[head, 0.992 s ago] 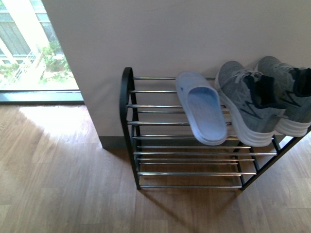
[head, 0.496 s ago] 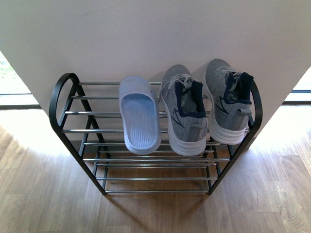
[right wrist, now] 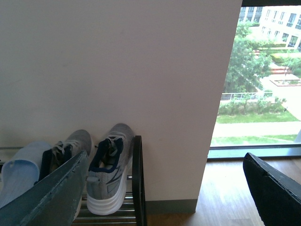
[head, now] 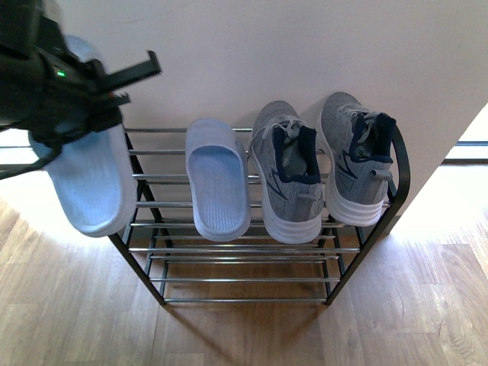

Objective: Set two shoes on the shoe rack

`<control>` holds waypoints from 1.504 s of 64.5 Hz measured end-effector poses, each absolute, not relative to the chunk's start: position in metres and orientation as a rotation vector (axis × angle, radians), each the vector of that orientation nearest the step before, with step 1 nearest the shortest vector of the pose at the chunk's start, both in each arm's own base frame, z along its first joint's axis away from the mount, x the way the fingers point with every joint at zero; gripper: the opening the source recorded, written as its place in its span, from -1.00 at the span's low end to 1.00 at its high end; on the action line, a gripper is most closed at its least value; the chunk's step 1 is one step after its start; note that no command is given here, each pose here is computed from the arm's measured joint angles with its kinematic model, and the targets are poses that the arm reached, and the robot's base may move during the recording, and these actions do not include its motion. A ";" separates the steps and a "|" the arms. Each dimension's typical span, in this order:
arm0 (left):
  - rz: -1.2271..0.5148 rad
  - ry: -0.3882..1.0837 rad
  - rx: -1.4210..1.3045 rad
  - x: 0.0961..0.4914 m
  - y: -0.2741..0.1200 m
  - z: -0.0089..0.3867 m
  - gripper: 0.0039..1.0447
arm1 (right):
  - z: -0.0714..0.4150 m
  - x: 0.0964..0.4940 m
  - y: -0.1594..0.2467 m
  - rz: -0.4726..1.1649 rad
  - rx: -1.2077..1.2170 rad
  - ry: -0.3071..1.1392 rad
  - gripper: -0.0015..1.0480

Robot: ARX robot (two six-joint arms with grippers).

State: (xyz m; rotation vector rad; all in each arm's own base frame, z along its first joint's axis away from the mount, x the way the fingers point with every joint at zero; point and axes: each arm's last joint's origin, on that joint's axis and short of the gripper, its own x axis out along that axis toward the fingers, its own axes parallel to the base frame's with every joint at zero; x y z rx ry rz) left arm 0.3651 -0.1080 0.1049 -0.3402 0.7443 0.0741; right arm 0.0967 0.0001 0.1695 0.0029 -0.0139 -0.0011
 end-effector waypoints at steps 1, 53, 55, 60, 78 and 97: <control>0.071 0.758 -0.340 0.372 -0.109 0.101 -0.97 | 0.170 0.097 0.000 -0.001 0.003 -0.014 0.82; -0.059 0.932 -0.225 0.468 -0.122 0.046 -0.97 | 0.170 0.097 0.000 -0.001 0.003 -0.014 0.82; -0.048 0.940 -0.202 0.468 -0.122 0.044 -0.97 | 0.170 0.097 0.000 -0.001 0.003 -0.014 0.82; -0.045 0.957 -0.166 0.466 -0.120 0.039 -0.84 | 0.170 0.097 0.000 -0.001 0.003 -0.014 0.82; -0.057 0.886 -0.125 0.458 -0.119 0.052 -0.02 | 0.170 0.097 0.000 -0.001 0.003 -0.014 0.82; 0.074 0.643 -0.116 0.395 -0.112 0.130 0.85 | 0.170 0.097 0.000 -0.001 0.003 -0.014 0.82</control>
